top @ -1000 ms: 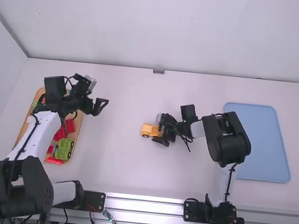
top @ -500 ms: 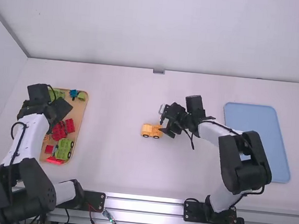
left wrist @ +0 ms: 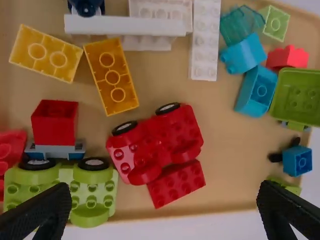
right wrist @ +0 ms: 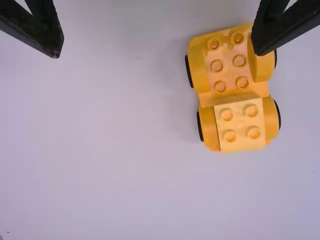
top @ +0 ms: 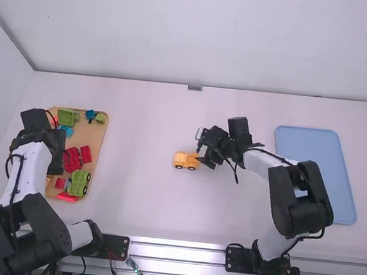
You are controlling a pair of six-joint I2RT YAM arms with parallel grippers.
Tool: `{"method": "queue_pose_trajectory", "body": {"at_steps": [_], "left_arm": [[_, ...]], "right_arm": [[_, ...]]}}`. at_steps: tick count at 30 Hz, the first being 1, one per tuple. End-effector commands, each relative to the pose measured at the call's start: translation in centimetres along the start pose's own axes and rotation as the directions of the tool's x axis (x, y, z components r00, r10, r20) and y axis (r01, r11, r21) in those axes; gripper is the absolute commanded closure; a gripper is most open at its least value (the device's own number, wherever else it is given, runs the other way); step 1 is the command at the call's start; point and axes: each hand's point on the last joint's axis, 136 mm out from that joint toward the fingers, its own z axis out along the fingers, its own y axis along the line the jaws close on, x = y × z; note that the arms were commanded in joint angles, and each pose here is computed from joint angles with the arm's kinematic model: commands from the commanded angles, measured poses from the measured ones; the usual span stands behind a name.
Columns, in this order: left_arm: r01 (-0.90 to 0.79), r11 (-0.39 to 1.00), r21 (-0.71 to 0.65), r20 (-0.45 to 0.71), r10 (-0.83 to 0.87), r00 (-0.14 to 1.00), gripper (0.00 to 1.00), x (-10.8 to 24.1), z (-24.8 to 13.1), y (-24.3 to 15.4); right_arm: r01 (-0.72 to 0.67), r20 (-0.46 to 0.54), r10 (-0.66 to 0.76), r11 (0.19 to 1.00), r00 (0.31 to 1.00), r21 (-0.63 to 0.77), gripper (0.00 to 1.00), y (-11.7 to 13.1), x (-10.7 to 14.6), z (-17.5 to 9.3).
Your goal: Assemble lego blocks to make yellow taxi
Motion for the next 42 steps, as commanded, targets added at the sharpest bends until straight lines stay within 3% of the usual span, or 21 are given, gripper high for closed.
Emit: {"method": "queue_pose_trajectory", "body": {"at_steps": [1,9,17,20,21,24,36,42], "left_arm": [[0.024,0.999,-0.026,0.055,-0.022,0.998,0.01,-1.0,-0.2,1.0],[0.141,0.987,-0.078,0.092,-0.134,0.987,0.01,-4.4,0.8,3.2],[0.17,0.974,-0.149,-0.038,-0.178,0.983,0.01,-5.4,4.3,3.9],[0.379,0.887,-0.266,-0.022,-0.398,0.917,0.02,-4.6,4.9,6.4],[0.506,0.795,-0.335,0.024,-0.53,0.848,0.01,-4.0,4.5,8.1],[0.661,0.637,-0.397,0.12,-0.678,0.725,0.01,-3.4,3.9,10.2],[0.668,0.628,-0.4,0.114,-0.689,0.716,0.01,-2.9,4.1,10.3],[0.692,0.596,-0.408,0.171,-0.695,0.699,0.01,-4.3,3.9,12.0]], "right_arm": [[0.001,0.007,-0.001,1.0,1.0,0.006,0.01,0.0,-0.4,-0.4],[0.002,0.011,-0.002,1.0,1.0,0.003,0.01,0.0,-0.5,-0.4],[0.004,0.016,-0.004,1.0,1.0,0.003,0.01,0.0,-0.6,-0.4],[0.004,0.016,-0.004,1.0,1.0,0.003,0.01,0.0,-0.6,-0.4],[0.004,0.015,-0.004,1.0,1.0,0.004,0.01,0.0,-0.6,-0.4],[0.003,0.015,-0.004,1.0,1.0,0.004,0.01,0.0,-0.6,-0.4],[0.014,0.027,-0.014,1.0,1.0,0.014,0.01,-0.3,-0.9,-0.4],[-0.008,0.031,0.007,1.0,0.999,0.019,0.01,-0.4,-1.0,-0.4]]}}
